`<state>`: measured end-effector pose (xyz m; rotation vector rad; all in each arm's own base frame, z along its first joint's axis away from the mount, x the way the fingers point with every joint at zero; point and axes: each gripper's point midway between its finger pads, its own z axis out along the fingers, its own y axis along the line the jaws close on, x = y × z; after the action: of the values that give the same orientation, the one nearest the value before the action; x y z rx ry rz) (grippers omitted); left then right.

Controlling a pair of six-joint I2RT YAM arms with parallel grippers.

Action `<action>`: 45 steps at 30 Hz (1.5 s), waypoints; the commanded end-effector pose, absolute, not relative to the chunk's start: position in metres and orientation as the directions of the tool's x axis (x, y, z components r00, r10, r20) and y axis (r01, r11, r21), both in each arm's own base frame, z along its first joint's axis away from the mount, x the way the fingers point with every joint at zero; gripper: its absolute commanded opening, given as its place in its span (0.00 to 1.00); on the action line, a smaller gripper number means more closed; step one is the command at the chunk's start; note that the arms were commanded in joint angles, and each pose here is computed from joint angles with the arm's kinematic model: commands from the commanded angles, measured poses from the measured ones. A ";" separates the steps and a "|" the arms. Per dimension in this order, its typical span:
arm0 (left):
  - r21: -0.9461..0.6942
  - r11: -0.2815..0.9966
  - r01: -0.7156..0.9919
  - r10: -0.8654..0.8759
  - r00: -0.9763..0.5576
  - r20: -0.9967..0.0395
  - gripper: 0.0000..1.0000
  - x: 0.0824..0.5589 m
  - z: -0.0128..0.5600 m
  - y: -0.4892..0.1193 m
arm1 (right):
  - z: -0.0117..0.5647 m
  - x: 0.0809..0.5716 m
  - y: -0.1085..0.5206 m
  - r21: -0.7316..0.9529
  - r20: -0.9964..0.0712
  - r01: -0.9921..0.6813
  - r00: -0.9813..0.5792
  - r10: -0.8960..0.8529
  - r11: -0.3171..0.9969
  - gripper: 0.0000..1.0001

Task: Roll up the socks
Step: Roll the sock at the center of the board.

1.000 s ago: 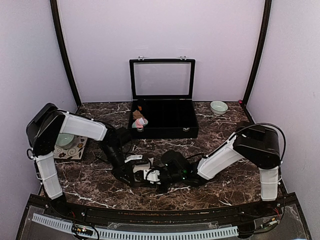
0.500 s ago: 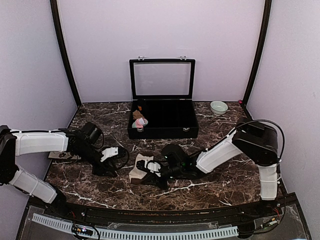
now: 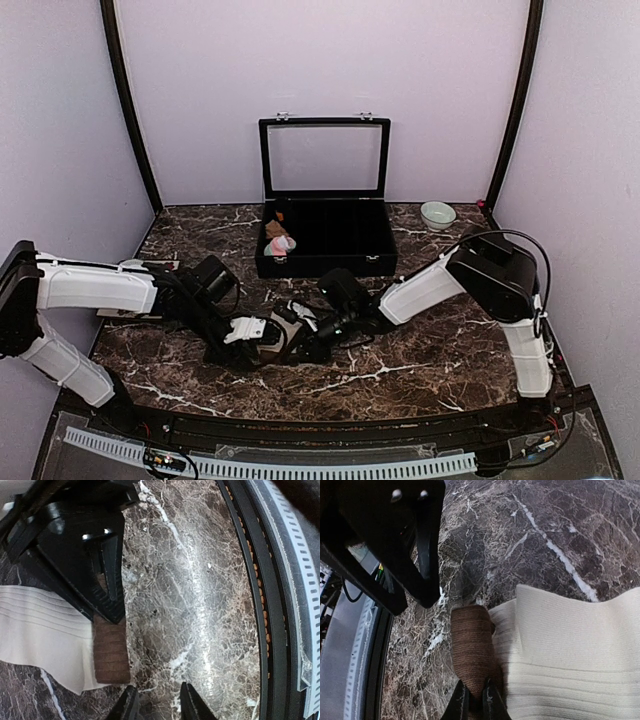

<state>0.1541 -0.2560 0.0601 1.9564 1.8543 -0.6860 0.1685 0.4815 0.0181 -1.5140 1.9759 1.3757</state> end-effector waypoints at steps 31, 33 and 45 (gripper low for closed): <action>0.047 -0.145 0.988 0.834 0.147 -0.531 0.32 0.164 0.065 -0.289 | -0.106 0.126 0.389 0.707 -0.052 -0.505 -0.736 -0.675 0.495 0.00; 0.057 -0.137 0.989 0.850 0.147 -0.507 0.32 0.169 0.055 -0.287 | -0.105 0.127 0.389 0.706 -0.057 -0.507 -0.736 -0.675 0.495 0.00; 0.044 -0.060 0.997 0.876 0.074 -0.477 0.19 0.196 0.028 -0.277 | -0.106 0.125 0.389 0.720 -0.059 -0.487 -0.753 -0.655 0.495 0.00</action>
<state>0.1944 -0.2814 0.0320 2.0119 1.8252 -0.4434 0.1728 0.4781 0.0137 -1.2949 2.2013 1.5630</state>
